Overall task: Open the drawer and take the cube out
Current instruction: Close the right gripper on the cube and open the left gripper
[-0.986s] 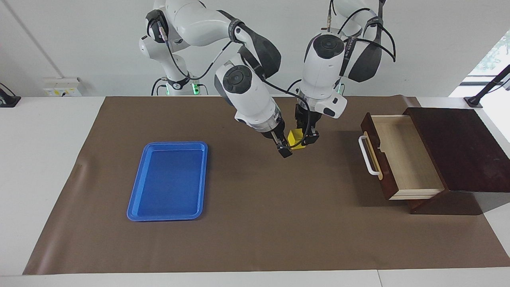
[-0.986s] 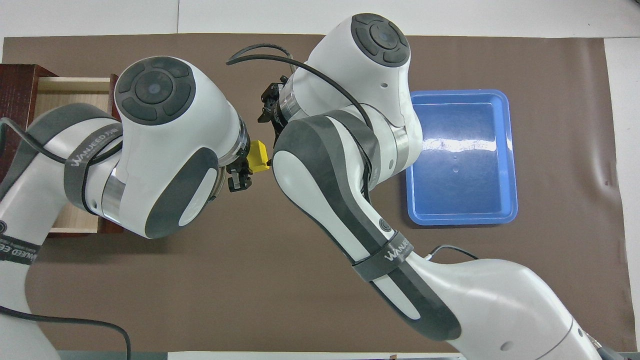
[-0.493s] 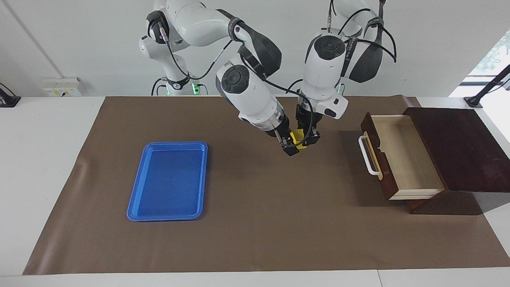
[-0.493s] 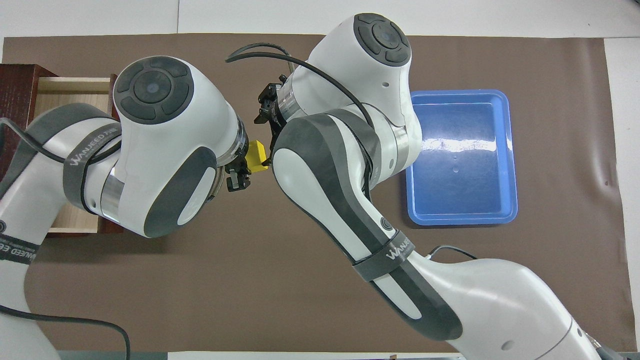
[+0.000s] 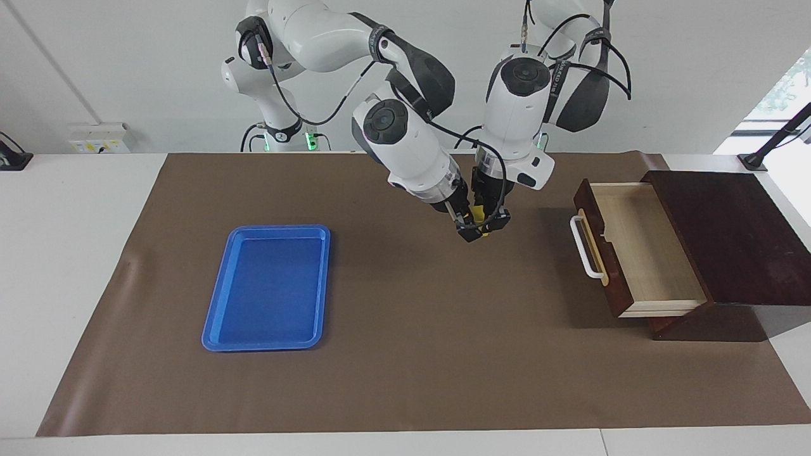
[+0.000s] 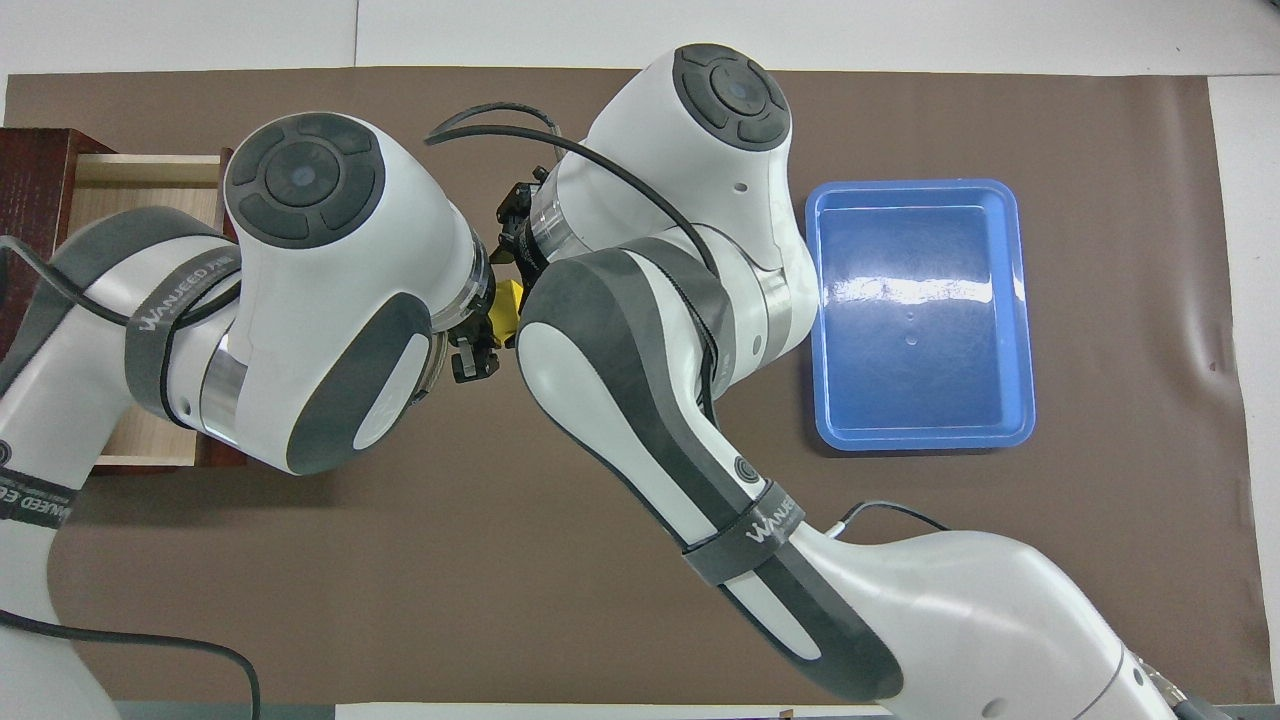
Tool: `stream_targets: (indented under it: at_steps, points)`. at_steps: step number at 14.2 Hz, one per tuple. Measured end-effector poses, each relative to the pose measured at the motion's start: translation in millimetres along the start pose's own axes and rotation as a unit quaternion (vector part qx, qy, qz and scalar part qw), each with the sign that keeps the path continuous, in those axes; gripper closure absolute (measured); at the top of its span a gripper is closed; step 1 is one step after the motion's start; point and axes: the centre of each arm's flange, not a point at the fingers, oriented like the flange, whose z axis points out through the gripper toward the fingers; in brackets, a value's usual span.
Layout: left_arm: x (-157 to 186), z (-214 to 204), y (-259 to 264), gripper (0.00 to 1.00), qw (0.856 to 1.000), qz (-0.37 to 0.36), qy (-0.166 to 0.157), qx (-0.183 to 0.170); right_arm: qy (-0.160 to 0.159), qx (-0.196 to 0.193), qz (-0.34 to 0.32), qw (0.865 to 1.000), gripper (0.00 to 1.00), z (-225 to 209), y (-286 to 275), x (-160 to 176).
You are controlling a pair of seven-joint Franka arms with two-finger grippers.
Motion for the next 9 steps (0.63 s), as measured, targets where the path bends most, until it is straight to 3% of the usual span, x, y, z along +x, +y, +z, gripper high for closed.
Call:
stream_targets:
  at_steps: [9]
  points:
    - [1.1, -0.4, 0.5, 0.45, 1.0, -0.001, 0.0, -0.001, 0.002, 0.001, 0.001, 1.0, 0.16, 3.9, 0.9, -2.4]
